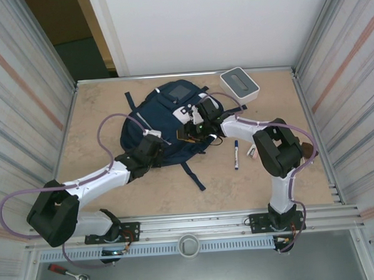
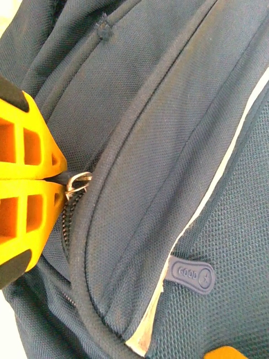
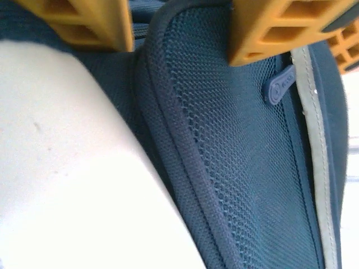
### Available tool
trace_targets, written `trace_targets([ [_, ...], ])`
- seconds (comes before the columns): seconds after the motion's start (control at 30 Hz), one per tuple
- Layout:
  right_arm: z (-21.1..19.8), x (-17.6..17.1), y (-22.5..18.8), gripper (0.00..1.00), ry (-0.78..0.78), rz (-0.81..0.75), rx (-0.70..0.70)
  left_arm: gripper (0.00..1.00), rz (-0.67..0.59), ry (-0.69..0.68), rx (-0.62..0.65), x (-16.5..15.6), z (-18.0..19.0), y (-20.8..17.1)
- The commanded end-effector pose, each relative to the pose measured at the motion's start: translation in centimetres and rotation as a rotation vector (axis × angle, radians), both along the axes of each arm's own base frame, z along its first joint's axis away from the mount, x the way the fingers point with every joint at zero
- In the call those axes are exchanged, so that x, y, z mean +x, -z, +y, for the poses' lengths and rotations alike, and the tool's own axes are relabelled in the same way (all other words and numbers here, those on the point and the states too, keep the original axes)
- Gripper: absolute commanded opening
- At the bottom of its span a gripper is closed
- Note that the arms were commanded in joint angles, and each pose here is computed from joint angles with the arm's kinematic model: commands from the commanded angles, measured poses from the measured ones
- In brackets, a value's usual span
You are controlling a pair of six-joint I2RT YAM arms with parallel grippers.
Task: Pack the student bag
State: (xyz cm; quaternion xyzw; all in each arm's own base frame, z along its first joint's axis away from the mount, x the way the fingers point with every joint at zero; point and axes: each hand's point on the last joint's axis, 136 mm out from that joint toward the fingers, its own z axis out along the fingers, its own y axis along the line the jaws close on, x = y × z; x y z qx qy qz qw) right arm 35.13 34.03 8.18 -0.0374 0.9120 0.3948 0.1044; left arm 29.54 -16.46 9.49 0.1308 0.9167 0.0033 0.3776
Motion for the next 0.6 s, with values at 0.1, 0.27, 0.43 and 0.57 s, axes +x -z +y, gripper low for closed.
trace_targets([
  [0.1, -0.7, 0.9, 0.2, 0.08, 0.005, -0.035, -0.034, 0.00, -0.017, -0.018, 0.042, 0.2, 0.7, -0.3],
  [0.27, -2.5, 0.4, 0.2, 0.00, -0.007, -0.023, -0.055, 0.00, -0.015, -0.049, 0.075, 0.5, 2.0, -0.1],
  [0.43, -3.5, 0.1, 0.1, 0.00, -0.026, -0.024, -0.077, 0.00, -0.009, -0.092, 0.073, 0.9, 3.8, 0.0],
  [0.57, -4.0, 0.2, -0.2, 0.00, -0.041, -0.033, -0.093, 0.00, 0.004, -0.123, 0.041, 1.3, 4.9, 0.2],
])
